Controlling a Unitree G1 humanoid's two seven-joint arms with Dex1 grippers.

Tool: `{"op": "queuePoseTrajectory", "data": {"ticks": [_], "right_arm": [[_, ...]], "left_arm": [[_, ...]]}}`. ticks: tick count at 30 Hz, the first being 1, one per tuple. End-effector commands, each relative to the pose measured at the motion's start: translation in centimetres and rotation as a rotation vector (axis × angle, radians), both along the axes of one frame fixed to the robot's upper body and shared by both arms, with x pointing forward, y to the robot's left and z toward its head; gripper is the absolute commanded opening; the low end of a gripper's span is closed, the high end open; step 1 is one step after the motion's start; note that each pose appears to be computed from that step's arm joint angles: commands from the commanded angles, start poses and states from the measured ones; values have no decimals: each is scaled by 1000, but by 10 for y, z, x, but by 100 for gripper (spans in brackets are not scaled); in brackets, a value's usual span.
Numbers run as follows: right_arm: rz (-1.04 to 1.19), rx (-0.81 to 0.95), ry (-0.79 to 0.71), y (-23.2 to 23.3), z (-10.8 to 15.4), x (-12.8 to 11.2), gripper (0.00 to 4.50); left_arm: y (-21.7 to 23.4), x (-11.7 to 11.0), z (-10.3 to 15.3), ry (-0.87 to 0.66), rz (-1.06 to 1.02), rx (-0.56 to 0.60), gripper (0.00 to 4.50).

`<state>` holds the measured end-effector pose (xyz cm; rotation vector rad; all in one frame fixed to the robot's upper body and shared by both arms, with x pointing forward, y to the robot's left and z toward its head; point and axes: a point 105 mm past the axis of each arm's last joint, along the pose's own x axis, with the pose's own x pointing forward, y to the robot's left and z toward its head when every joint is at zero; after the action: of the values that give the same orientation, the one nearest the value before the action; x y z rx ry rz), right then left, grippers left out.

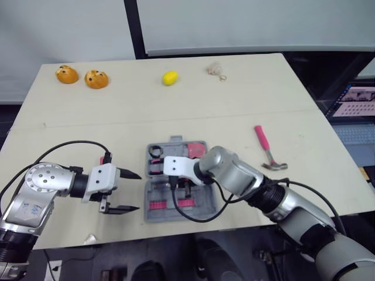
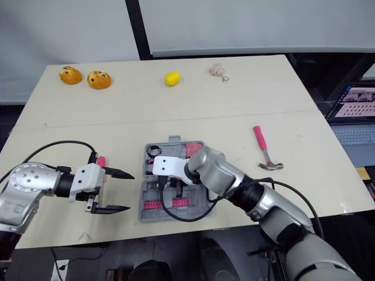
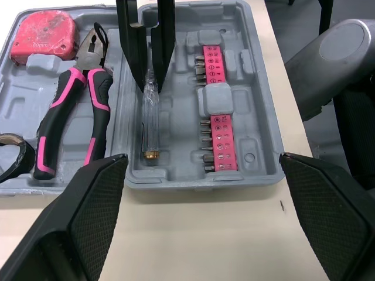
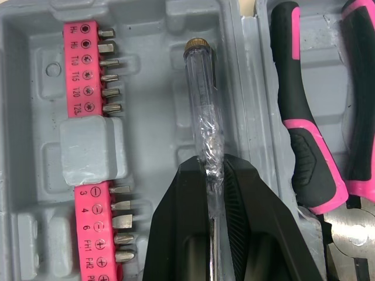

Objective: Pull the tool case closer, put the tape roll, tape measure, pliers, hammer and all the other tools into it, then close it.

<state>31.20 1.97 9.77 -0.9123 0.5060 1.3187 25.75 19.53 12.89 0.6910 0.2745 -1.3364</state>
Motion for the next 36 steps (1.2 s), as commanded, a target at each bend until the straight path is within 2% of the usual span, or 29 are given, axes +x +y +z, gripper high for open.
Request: {"op": "queuePoseTrajectory", "data": {"ticks": [1, 4, 5, 6, 11, 18, 21, 24, 27, 30, 36], "right_arm": [[20, 26, -18, 6, 4, -1, 3], [24, 35, -22, 7, 7, -2, 3], [26, 40, -23, 8, 8, -2, 94], [33, 49, -35, 9, 12, -2, 127], [58, 98, -67, 14, 35, -7, 377], [94, 205, -67, 9, 45, -16, 377], [67, 358, -56, 5, 44, -9, 377], [31, 495, -40, -6, 37, 0, 295], [14, 525, -72, -17, 26, 6, 140], [-39, 551, -57, -28, 18, 12, 2], [-62, 546, -40, -27, 1, 15, 2]], "left_arm": [[-3, 0, 5, -32, -16, -4, 450], [-4, 0, 6, -32, -16, -6, 450], [-4, 0, 6, -32, -17, -7, 450], [-4, 0, 5, -32, -17, -8, 450], [-5, 0, 5, -32, -16, -12, 450], [-6, 0, 7, -36, -14, -20, 450], [-6, 1, 10, -42, -9, -24, 450], [-6, 2, 12, -45, -6, -22, 450], [-4, 2, 14, -46, -5, -18, 450], [-3, 3, 16, -48, -3, -11, 450], [-2, 6, 17, -54, -5, -4, 450]]}}
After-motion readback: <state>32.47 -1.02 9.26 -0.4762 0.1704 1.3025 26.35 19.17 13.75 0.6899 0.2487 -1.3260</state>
